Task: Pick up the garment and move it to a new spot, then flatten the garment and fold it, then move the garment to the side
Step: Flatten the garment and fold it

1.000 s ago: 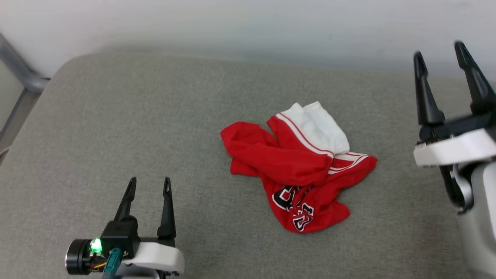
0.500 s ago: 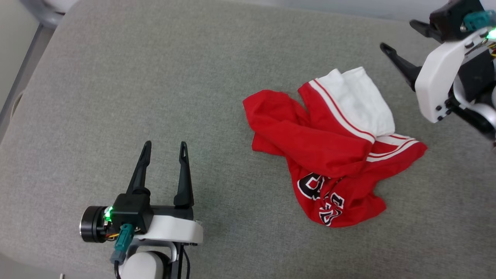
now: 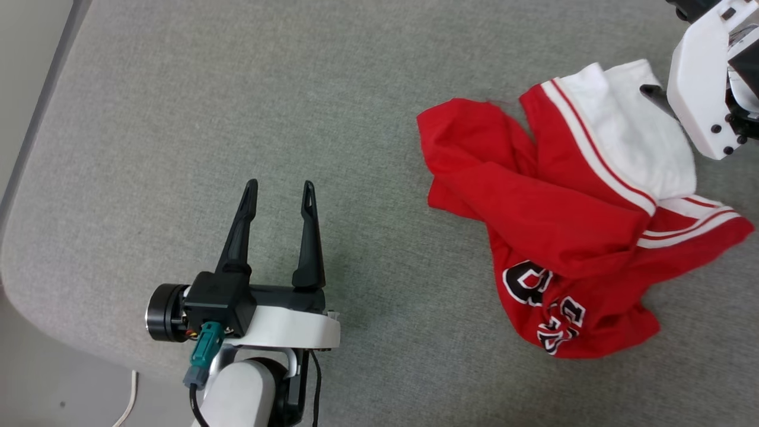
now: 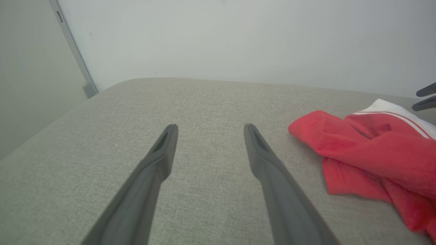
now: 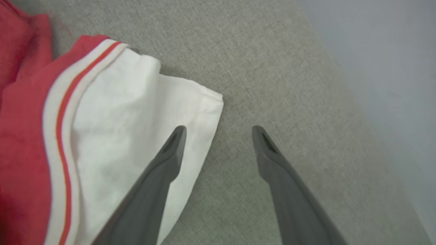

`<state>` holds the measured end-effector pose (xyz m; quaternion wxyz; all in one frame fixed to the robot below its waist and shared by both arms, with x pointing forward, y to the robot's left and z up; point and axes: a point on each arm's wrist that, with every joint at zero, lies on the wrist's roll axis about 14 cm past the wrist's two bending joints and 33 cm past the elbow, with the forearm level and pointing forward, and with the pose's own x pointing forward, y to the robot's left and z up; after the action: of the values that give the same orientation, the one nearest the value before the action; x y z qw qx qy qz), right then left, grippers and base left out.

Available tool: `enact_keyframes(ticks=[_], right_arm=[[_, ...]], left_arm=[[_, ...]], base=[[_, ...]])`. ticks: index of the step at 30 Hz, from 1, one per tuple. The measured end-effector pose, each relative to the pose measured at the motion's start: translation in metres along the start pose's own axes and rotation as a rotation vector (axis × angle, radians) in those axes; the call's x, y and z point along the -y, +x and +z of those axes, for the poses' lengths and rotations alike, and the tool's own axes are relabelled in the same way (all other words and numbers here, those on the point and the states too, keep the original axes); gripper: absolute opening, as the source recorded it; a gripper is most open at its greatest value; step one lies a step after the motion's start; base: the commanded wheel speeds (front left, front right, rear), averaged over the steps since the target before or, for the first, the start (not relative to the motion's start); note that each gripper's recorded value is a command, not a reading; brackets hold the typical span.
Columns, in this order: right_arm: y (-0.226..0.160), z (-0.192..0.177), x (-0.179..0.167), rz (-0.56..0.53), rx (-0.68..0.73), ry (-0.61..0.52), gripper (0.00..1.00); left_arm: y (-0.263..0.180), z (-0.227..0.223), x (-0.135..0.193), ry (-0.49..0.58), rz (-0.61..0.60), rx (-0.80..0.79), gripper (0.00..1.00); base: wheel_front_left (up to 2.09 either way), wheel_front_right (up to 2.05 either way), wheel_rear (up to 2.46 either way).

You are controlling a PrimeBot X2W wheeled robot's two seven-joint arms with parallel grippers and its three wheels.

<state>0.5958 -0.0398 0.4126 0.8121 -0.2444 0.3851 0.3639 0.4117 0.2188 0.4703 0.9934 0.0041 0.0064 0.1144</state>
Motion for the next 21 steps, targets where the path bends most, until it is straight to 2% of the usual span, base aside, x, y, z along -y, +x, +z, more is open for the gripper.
enact_keyframes(ticks=[6, 13, 14, 15, 21], right_arm=[[0.039, -0.021, -0.014, 0.063, -0.113, -0.016, 1.00], [0.054, -0.035, -0.018, 0.094, -0.183, -0.030, 1.00], [0.053, -0.035, -0.018, 0.095, -0.182, -0.031, 0.41], [0.052, -0.035, -0.018, 0.092, -0.181, -0.035, 0.00], [0.044, -0.022, -0.023, 0.095, -0.096, -0.038, 0.00]], left_arm=[[0.002, -0.011, -0.006, 0.005, 0.036, -0.035, 1.00], [0.000, -0.017, -0.013, 0.016, 0.065, -0.057, 1.00], [0.000, -0.017, -0.013, 0.016, 0.066, -0.056, 1.00], [0.000, -0.017, -0.013, 0.015, 0.066, -0.056, 1.00], [0.000, -0.012, -0.015, 0.022, 0.067, -0.039, 1.00]], base=[[0.00, 0.00, 0.00], [0.00, 0.00, 0.00], [0.00, 0.00, 0.00], [0.00, 0.00, 0.00], [0.00, 0.00, 0.00]])
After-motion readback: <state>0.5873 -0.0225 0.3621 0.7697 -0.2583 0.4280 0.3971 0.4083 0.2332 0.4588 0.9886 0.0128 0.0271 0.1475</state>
